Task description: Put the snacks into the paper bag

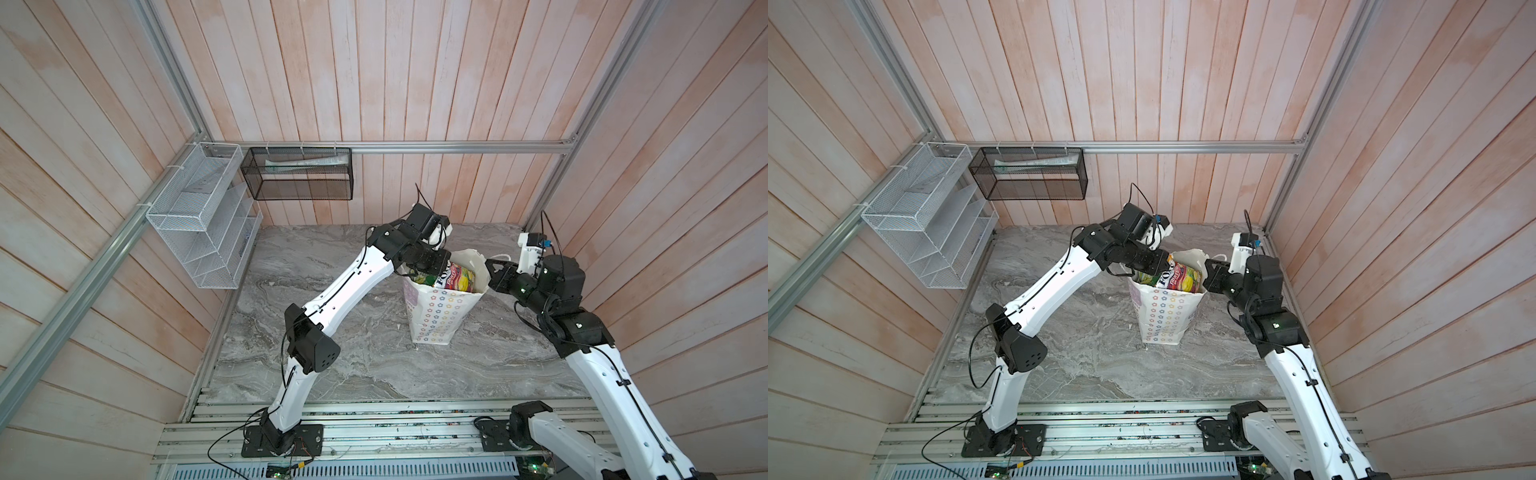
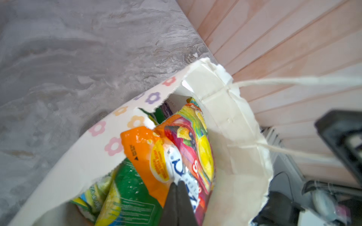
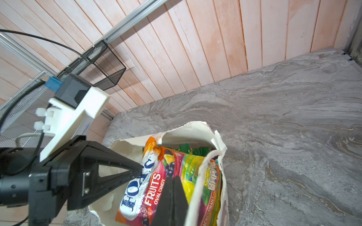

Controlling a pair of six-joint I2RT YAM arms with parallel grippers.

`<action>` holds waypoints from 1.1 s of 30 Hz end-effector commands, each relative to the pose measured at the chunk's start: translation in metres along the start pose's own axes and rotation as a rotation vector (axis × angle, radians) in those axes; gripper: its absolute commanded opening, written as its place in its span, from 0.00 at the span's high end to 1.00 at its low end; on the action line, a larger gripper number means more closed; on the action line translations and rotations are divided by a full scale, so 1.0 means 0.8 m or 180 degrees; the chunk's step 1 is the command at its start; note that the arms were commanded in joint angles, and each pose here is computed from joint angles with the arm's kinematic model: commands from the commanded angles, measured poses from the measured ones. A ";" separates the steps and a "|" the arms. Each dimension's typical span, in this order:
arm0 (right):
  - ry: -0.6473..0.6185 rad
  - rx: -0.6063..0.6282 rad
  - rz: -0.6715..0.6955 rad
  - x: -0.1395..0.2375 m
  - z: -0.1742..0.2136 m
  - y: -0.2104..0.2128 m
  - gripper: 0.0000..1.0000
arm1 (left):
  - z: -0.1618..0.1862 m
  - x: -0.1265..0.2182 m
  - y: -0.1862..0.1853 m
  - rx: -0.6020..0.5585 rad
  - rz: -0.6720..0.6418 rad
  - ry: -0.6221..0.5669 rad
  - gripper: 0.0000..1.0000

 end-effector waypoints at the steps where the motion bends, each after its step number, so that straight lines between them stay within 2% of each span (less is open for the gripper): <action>1: -0.0109 0.0049 -0.0066 0.008 -0.013 0.011 1.00 | -0.021 0.033 -0.022 -0.0142 0.0273 -0.0353 1.00; 5: -0.0113 0.0046 -0.0078 0.008 -0.014 0.012 1.00 | -0.028 0.065 -0.046 -0.0369 0.0365 -0.0756 1.00; 7: -0.0108 0.0049 -0.0070 0.008 -0.014 0.012 1.00 | -0.024 0.072 -0.051 -0.0386 0.0366 -0.0841 1.00; 14: -0.0106 0.0053 -0.0051 0.009 -0.013 0.011 1.00 | 0.011 0.049 -0.039 -0.0238 0.0235 -0.0627 1.00; 19: -0.0106 0.0059 -0.0070 0.009 -0.013 0.012 1.00 | 0.027 0.024 -0.023 -0.0317 0.0237 -0.0576 1.00; 28: -0.0109 0.0048 -0.0090 0.009 -0.012 0.011 1.00 | 0.000 0.018 -0.004 -0.0329 0.0503 -0.0608 1.00; 33: -0.0117 0.0054 -0.0092 0.009 -0.012 0.012 1.00 | 0.016 -0.002 0.006 -0.0232 0.0421 -0.0360 1.00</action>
Point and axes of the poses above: each gripper's point midway between its finger pads, its own x axis back along the fingers, its own y axis along the line the jaws close on, z = x × y, the point moved 10 cm from there along x, back along the fingers, and after that the axes turned 11 degrees about -x, right-handed, at the moved point
